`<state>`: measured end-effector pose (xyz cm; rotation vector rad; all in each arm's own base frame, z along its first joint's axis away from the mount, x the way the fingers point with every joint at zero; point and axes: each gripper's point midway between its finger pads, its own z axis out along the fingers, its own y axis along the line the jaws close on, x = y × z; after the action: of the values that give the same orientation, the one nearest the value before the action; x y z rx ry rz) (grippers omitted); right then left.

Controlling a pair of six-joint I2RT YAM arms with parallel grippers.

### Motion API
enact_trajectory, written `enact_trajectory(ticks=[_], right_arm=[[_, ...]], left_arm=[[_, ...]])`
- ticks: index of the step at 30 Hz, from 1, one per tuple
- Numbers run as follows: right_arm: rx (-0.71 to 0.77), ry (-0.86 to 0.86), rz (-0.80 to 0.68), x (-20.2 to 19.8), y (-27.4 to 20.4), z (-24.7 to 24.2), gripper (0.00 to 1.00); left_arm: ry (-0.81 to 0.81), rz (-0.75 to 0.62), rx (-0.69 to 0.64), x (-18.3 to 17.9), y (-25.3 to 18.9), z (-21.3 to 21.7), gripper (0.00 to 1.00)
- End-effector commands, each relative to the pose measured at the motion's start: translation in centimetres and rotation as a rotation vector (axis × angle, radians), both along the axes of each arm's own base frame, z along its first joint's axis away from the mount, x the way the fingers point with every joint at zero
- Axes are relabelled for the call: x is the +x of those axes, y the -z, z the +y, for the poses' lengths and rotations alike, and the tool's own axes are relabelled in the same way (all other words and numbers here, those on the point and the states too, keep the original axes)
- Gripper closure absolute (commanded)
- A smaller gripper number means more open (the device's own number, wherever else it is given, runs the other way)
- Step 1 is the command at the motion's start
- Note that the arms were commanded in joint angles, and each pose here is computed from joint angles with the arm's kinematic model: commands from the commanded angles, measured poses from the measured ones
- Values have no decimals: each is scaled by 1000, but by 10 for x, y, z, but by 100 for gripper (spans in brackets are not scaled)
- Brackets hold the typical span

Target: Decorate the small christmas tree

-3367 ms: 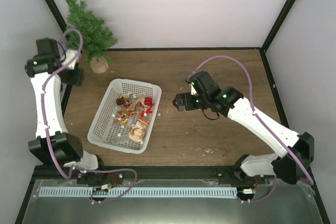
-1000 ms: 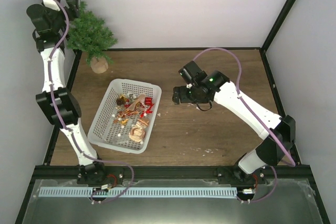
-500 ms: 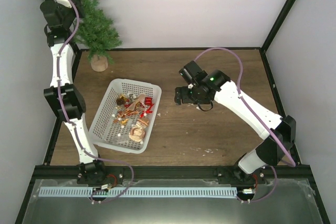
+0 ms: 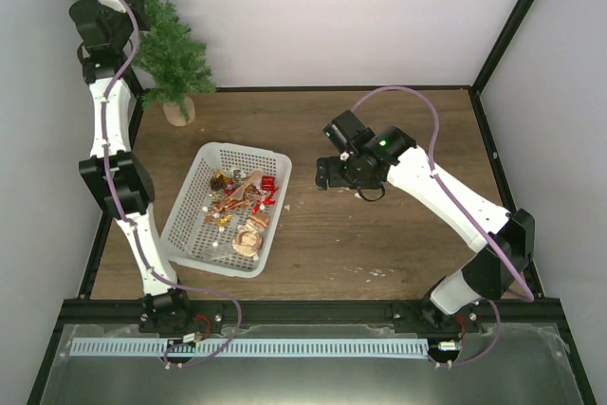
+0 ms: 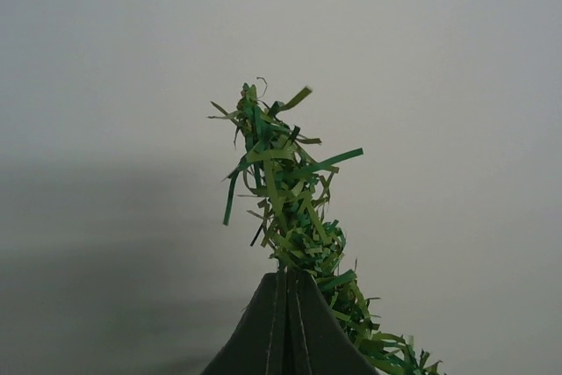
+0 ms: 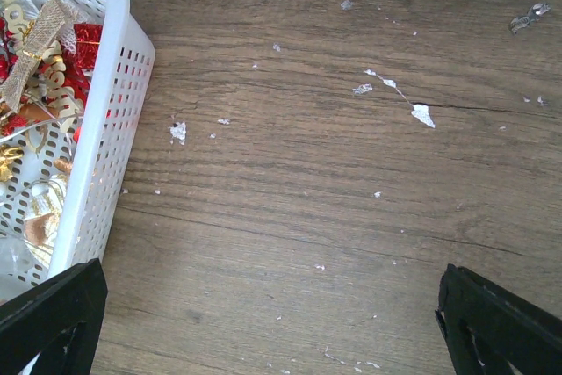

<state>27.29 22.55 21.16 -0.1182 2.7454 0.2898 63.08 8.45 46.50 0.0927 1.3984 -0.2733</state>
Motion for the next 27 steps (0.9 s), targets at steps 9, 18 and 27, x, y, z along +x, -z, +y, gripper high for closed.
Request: enact_trajectory(ticks=[9, 18, 27], right_arm=[[6, 10, -21, 5, -6, -1, 4], [1, 2, -12, 5, -5, 0, 4], [-8, -8, 0, 5, -1, 2, 4]], left_arm=[[34, -24, 11, -6, -10, -1, 79], [24, -29, 28, -3, -8, 2, 51], [-57, -2, 29, 2, 2, 17, 35]])
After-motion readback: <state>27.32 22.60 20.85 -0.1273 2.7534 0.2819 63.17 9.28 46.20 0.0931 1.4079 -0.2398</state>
